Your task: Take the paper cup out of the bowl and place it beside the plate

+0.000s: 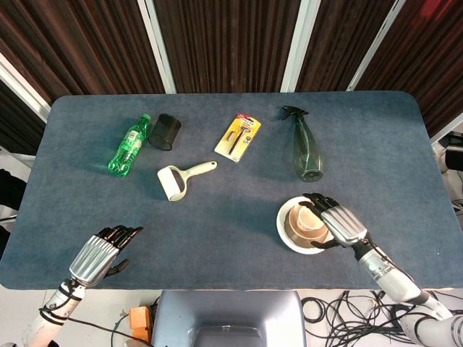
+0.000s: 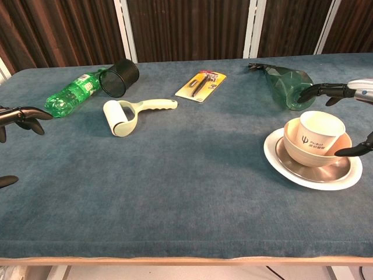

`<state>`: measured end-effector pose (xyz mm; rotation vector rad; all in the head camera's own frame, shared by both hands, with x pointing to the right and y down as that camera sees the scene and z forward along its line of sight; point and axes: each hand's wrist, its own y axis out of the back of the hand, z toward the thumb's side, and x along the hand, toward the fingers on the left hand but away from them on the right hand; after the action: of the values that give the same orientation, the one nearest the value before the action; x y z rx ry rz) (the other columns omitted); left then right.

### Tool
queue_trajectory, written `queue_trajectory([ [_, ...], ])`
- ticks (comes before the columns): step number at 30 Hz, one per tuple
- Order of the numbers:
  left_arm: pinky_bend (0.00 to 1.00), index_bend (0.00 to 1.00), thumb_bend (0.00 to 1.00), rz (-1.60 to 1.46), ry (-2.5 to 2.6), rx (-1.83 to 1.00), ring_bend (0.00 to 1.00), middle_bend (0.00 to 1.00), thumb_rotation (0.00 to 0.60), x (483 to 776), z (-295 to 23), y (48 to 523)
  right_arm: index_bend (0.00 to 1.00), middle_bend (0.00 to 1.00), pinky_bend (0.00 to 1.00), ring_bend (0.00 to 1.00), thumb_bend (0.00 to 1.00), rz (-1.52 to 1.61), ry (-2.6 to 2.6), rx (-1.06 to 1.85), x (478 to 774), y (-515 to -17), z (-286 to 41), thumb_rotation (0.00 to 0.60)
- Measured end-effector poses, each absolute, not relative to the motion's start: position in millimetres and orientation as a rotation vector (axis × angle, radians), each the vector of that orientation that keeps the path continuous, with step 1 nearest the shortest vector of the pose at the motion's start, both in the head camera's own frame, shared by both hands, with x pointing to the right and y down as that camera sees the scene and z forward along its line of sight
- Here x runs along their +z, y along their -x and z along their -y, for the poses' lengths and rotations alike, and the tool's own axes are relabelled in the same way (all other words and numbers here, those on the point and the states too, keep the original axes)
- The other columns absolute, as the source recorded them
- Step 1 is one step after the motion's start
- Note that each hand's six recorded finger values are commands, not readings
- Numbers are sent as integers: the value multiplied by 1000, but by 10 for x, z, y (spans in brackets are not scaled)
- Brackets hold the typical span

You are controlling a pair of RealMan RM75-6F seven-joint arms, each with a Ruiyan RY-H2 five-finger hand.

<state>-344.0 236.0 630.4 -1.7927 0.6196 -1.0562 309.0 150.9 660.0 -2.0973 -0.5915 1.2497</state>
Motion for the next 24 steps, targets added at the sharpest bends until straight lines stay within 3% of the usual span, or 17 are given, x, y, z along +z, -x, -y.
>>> queue_trajectory([
  [14, 469, 202, 220, -602, 1764, -1090, 284, 308, 600, 6291, -2361, 3509, 158, 48, 175, 43, 86, 615, 2072, 1257, 6593, -3133, -1494, 600],
  [24, 483, 240, 222, -637, 1703, -1096, 331, 374, 600, 6128, -2362, 3691, 174, 84, 224, 98, 86, 622, 2043, 1277, 6607, -3160, -1479, 600],
])
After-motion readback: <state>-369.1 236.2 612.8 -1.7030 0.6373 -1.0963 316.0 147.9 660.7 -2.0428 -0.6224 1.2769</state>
